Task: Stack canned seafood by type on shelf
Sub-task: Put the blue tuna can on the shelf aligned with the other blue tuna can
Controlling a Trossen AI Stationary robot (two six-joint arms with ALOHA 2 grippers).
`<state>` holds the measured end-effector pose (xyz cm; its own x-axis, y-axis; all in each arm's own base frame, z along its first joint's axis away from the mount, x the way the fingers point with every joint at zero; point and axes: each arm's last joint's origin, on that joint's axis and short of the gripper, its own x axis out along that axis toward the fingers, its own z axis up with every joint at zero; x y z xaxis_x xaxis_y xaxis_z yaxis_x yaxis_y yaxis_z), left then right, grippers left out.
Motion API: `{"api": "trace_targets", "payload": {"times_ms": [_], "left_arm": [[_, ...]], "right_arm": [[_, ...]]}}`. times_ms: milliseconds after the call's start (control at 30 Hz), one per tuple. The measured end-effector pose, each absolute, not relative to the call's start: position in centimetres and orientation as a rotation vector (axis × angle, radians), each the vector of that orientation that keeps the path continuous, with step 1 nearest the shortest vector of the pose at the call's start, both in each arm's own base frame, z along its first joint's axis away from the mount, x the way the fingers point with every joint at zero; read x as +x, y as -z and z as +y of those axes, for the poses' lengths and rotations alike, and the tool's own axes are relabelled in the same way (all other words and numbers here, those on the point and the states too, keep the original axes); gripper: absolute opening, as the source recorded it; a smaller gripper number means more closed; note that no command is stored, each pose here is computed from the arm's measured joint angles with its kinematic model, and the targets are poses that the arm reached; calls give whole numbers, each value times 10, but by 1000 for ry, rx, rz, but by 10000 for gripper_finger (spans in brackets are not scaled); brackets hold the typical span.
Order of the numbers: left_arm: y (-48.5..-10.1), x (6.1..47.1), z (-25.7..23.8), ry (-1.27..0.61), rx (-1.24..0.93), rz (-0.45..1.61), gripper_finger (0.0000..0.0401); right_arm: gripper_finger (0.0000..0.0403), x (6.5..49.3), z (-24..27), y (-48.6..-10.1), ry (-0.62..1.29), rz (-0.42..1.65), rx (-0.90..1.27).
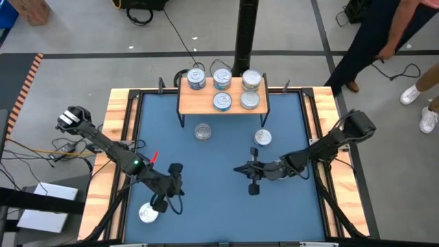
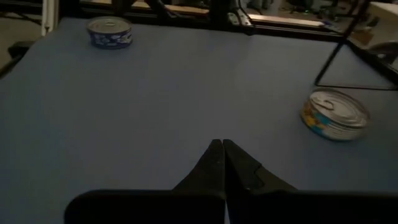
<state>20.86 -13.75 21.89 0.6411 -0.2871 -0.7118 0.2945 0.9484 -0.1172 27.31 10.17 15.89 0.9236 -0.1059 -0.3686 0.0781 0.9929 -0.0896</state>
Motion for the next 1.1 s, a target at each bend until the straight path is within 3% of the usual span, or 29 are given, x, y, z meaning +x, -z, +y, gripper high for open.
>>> {"api": "trace_targets", "payload": {"times_ms": [567,1100], "left_arm": [[-212,193,-146,322,0,917,1],[-212,188,-153,350,21,915,1]], "right_arm": [[0,225,104,-196,219,465,-94],[0,205,91,-191,292,623,-53]]}}
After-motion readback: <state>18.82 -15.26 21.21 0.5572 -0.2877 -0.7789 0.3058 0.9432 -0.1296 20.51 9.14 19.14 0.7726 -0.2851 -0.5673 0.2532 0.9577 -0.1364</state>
